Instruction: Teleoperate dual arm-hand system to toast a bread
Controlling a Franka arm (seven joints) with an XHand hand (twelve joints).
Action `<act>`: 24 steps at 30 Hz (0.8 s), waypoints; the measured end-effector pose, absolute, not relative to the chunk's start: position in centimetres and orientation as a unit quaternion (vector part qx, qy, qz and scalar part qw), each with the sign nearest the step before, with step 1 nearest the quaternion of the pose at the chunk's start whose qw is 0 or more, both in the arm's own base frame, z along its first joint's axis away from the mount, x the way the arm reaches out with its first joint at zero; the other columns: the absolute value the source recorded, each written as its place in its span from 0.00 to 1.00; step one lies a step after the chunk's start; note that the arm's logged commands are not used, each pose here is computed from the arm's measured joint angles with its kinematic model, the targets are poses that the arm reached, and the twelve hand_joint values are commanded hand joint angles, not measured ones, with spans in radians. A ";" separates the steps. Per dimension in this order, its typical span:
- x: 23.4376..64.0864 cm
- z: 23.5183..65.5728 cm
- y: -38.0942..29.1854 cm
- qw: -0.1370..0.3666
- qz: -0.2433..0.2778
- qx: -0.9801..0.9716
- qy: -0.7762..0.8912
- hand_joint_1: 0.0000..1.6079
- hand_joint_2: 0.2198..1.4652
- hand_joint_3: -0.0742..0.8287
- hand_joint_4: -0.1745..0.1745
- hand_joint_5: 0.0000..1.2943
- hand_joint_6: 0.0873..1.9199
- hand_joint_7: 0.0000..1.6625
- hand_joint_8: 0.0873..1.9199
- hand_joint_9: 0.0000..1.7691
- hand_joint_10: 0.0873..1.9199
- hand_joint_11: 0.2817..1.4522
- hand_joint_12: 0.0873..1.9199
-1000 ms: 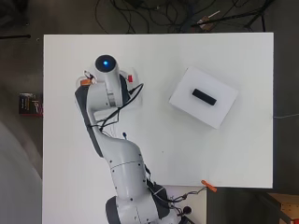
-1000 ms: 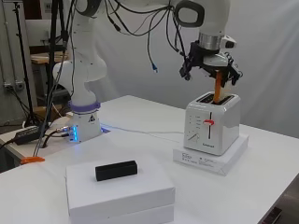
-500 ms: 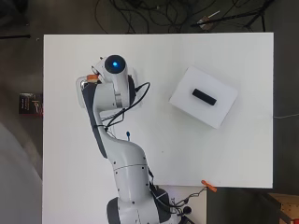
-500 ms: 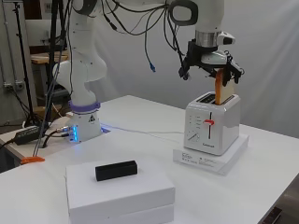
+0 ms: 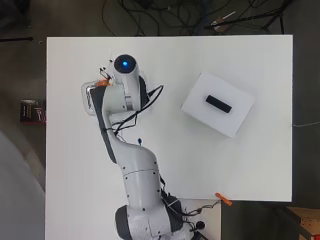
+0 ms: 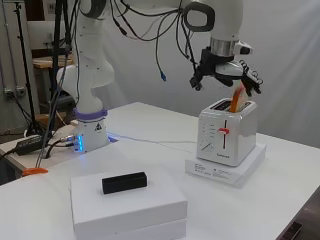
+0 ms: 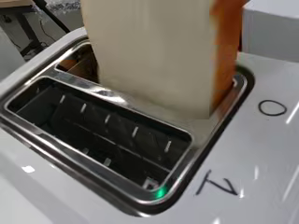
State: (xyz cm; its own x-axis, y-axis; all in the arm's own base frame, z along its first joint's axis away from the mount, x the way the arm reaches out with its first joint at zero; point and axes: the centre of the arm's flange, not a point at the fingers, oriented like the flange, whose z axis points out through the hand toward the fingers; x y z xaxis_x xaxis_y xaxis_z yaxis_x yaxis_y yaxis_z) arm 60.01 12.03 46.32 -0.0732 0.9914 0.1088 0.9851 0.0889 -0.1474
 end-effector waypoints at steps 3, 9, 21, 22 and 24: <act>60.5 46.3 12.5 0.140 0.038 -0.682 -0.717 0.02 0.51 0.07 0.39 0.11 0.00 0.13 0.00 0.21 0.00 0.10 0.00; 60.2 46.9 10.9 0.120 0.063 -0.757 -0.639 0.00 0.55 0.09 0.54 0.24 0.00 0.17 0.00 0.23 0.00 0.10 0.00; 60.8 40.4 3.3 0.095 0.102 -0.851 -0.507 0.00 0.62 0.10 0.48 0.18 0.00 0.13 0.00 0.16 0.00 0.08 0.00; 60.6 39.1 2.2 0.107 0.106 -0.853 -0.499 0.00 0.62 0.10 0.47 0.17 0.00 0.13 0.00 0.16 0.00 0.08 0.00; 60.1 36.9 0.9 0.131 0.112 -0.857 -0.485 0.00 0.61 0.09 0.44 0.18 0.00 0.14 0.00 0.19 0.00 0.11 0.00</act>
